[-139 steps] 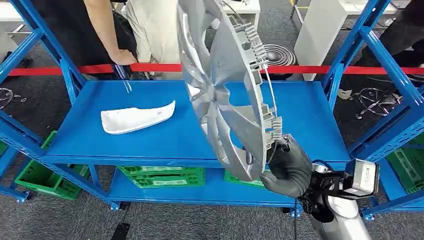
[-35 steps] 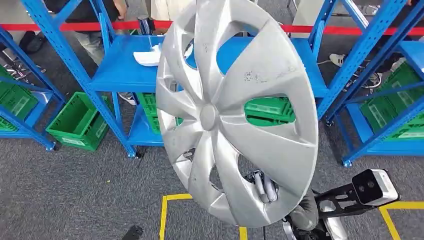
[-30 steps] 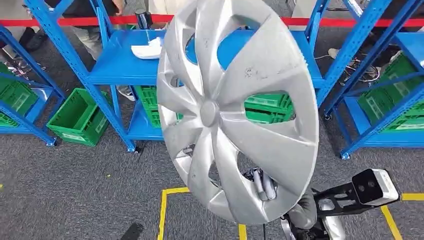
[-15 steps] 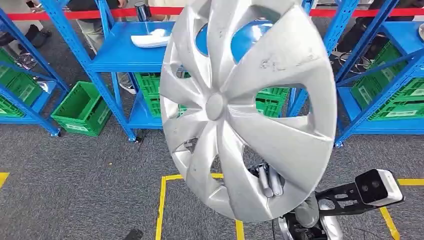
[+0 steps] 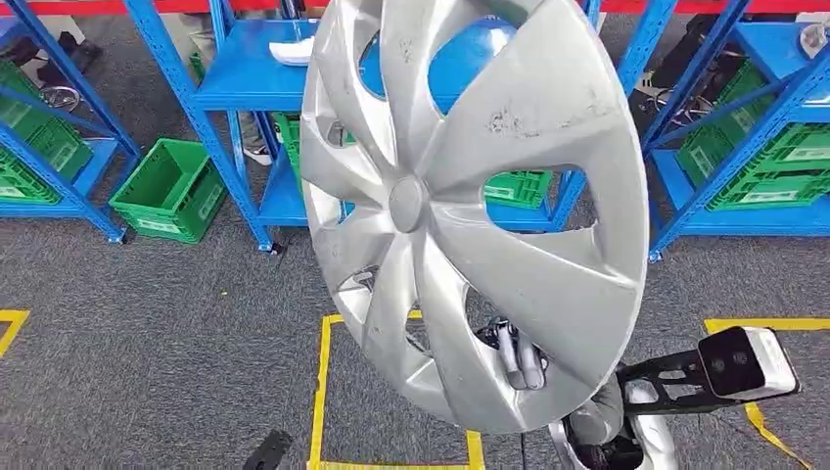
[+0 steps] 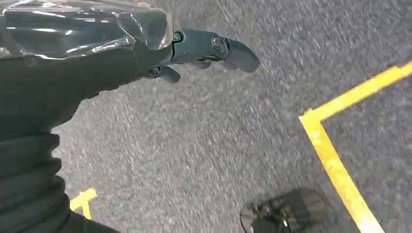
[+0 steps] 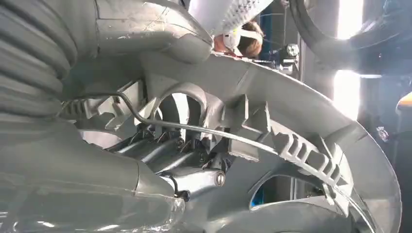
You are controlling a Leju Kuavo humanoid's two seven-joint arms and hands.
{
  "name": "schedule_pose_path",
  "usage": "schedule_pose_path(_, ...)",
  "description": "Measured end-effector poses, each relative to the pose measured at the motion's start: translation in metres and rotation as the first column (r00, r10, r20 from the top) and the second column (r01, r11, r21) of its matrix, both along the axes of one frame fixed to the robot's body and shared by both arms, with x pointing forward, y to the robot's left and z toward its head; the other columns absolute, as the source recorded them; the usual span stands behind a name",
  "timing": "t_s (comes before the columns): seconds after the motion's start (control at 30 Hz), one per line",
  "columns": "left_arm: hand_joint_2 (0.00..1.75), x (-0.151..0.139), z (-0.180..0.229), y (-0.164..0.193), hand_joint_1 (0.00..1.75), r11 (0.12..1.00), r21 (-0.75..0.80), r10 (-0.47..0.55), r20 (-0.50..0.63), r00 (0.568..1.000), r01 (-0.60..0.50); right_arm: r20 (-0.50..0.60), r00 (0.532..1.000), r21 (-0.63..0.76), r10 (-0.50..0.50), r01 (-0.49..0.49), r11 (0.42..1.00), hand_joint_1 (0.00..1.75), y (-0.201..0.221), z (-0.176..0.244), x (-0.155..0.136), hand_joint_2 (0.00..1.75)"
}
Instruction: Take the parts from the cabinet and place them on the table.
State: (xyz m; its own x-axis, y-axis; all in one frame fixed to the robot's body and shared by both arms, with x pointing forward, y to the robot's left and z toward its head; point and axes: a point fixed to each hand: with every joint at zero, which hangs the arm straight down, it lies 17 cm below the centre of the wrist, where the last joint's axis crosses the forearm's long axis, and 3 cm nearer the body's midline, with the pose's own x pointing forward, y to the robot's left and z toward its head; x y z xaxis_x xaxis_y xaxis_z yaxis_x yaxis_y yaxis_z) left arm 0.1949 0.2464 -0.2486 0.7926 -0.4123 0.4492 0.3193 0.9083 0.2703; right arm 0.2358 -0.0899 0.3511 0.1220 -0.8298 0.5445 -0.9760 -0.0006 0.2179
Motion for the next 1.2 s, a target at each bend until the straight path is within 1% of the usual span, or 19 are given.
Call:
schedule_pose_path(0.1,1.75,0.006,0.003,-0.01,0.0,1.0,-0.016,-0.015,0.013,1.0,0.015,-0.006,1.0,0.003,0.002,-0.002,1.0,1.75,0.001,0.004,0.004,1.75)
schedule_pose_path(0.2,1.75,0.006,0.004,-0.015,0.0,1.0,-0.024,-0.014,0.022,1.0,0.015,-0.027,1.0,0.009,0.011,-0.011,1.0,1.75,0.003,0.005,0.006,1.75)
schedule_pose_path(0.3,1.75,0.007,0.004,-0.012,0.0,1.0,-0.018,0.004,0.029,1.0,-0.003,-0.038,0.999,0.012,0.02,-0.02,1.0,1.75,0.005,0.005,0.006,1.75)
schedule_pose_path(0.5,1.75,-0.018,-0.005,0.0,0.0,0.999,0.001,0.054,-0.01,0.999,-0.054,-0.046,0.999,0.019,0.02,-0.02,1.0,1.75,0.005,0.004,0.005,1.75)
schedule_pose_path(0.63,1.75,-0.045,-0.013,0.008,0.0,0.998,0.023,0.055,-0.056,0.997,-0.054,-0.053,0.998,0.024,0.021,-0.02,1.0,1.75,0.004,0.002,0.004,1.75)
schedule_pose_path(0.7,1.75,-0.053,-0.015,0.01,0.0,0.998,0.028,0.06,-0.068,0.996,-0.058,-0.058,0.998,0.021,0.021,-0.019,1.0,1.75,0.004,0.0,0.003,1.75)
schedule_pose_path(0.87,1.75,-0.056,-0.015,0.015,0.0,0.997,0.044,0.068,-0.063,0.996,-0.066,-0.059,0.998,0.015,0.016,-0.016,1.0,1.75,0.002,-0.004,-0.002,1.75)
schedule_pose_path(1.07,1.75,-0.043,-0.012,0.018,0.0,0.998,0.049,0.048,-0.037,0.998,-0.047,-0.034,0.999,0.022,0.002,-0.001,1.0,1.75,-0.002,0.001,-0.008,1.75)
schedule_pose_path(1.2,1.75,-0.041,-0.012,0.023,0.0,0.997,0.06,0.04,-0.035,0.999,-0.038,-0.022,1.0,0.037,-0.005,0.006,0.999,1.75,-0.007,0.003,-0.011,1.75)
